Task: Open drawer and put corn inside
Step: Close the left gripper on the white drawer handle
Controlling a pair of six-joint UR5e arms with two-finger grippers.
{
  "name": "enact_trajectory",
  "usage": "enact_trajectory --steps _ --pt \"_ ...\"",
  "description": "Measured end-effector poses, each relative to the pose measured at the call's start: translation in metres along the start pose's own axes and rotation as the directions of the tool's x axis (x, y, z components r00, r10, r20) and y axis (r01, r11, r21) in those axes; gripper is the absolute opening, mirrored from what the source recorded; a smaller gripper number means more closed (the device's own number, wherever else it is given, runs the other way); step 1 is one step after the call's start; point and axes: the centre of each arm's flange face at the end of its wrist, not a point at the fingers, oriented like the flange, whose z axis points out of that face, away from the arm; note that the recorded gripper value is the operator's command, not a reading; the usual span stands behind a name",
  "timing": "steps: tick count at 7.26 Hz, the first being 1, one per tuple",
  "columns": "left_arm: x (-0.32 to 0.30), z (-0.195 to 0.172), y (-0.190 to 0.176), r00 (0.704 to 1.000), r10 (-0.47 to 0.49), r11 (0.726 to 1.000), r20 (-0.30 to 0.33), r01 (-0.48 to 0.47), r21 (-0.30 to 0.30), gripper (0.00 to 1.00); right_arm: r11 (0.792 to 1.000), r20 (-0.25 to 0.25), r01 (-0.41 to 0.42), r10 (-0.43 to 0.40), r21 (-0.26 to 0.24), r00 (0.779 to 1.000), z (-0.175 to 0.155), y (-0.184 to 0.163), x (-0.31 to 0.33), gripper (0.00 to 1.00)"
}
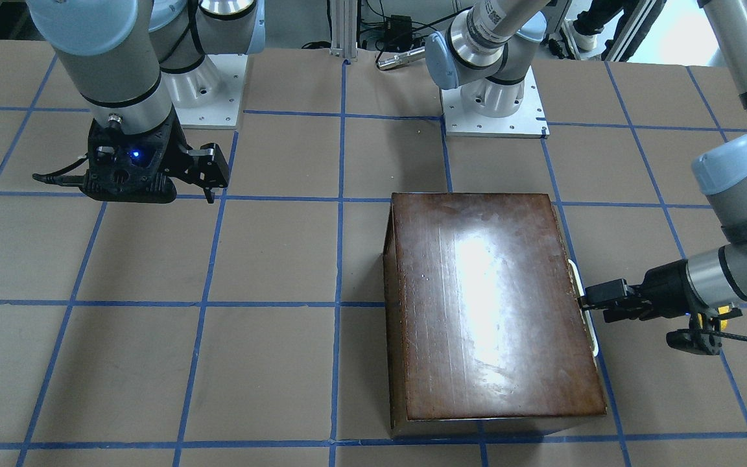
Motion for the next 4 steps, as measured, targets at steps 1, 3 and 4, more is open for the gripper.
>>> enact_trajectory --steps 1,3,4 --pt "-0.0016 -0.0020 0.0000 1.000 0.000 1.000 0.006 0.000 0.002 1.00 1.000 0.000 0.000 0.000 0.000 1.000 0.0000 0.0000 0.0000 1.00" --pt "-0.0036 -0.0046 0.0001 1.000 0.001 1.000 0.018 -0.001 0.001 1.00 1.000 0.000 0.000 0.000 -0.001 1.000 0.0000 0.0001 0.0000 1.00" --pt "-0.0042 -0.0055 0.0000 1.000 0.001 1.000 0.022 -0.001 0.001 1.00 1.000 0.000 0.000 0.000 0.000 1.000 0.0000 0.0001 0.0000 1.00"
